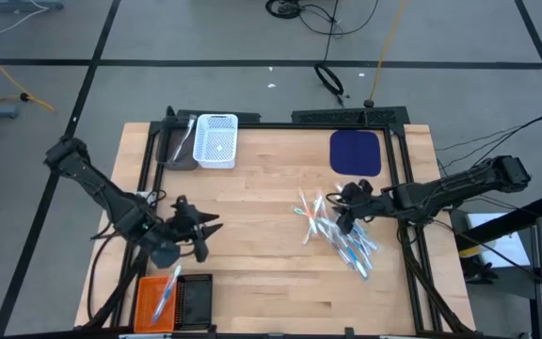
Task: Pick & Place Toothbrushes
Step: Put the blue toothbrush into the orange bin
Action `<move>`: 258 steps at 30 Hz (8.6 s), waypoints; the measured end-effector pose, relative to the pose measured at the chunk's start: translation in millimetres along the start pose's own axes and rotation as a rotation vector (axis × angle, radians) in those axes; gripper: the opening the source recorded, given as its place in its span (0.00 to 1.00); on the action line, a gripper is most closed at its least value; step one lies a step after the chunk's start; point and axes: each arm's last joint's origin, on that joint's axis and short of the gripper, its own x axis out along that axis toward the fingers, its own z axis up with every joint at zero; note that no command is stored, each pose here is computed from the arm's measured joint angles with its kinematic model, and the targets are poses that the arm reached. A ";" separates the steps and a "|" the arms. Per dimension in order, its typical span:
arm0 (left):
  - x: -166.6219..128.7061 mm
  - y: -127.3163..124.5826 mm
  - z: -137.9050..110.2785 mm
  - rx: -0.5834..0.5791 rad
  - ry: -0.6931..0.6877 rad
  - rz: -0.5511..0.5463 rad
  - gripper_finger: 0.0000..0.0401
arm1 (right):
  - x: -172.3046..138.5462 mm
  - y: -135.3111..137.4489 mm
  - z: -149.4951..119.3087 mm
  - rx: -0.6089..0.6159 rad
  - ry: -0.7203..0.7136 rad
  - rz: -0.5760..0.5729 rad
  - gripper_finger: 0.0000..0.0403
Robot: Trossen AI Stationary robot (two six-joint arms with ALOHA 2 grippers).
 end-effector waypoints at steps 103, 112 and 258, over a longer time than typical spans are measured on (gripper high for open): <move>134.7 -32.0 27.4 0.079 -0.280 -0.245 0.32 | -38.9 88.7 61.0 -0.311 -0.850 0.432 0.00; 145.6 -34.8 29.8 0.090 -0.388 -0.263 0.47 | -40.3 90.0 60.9 -0.323 -0.859 0.459 0.00; -6.7 -71.5 -39.3 -0.213 0.516 -0.063 0.05 | -46.7 70.3 47.4 -0.358 -0.681 0.417 0.40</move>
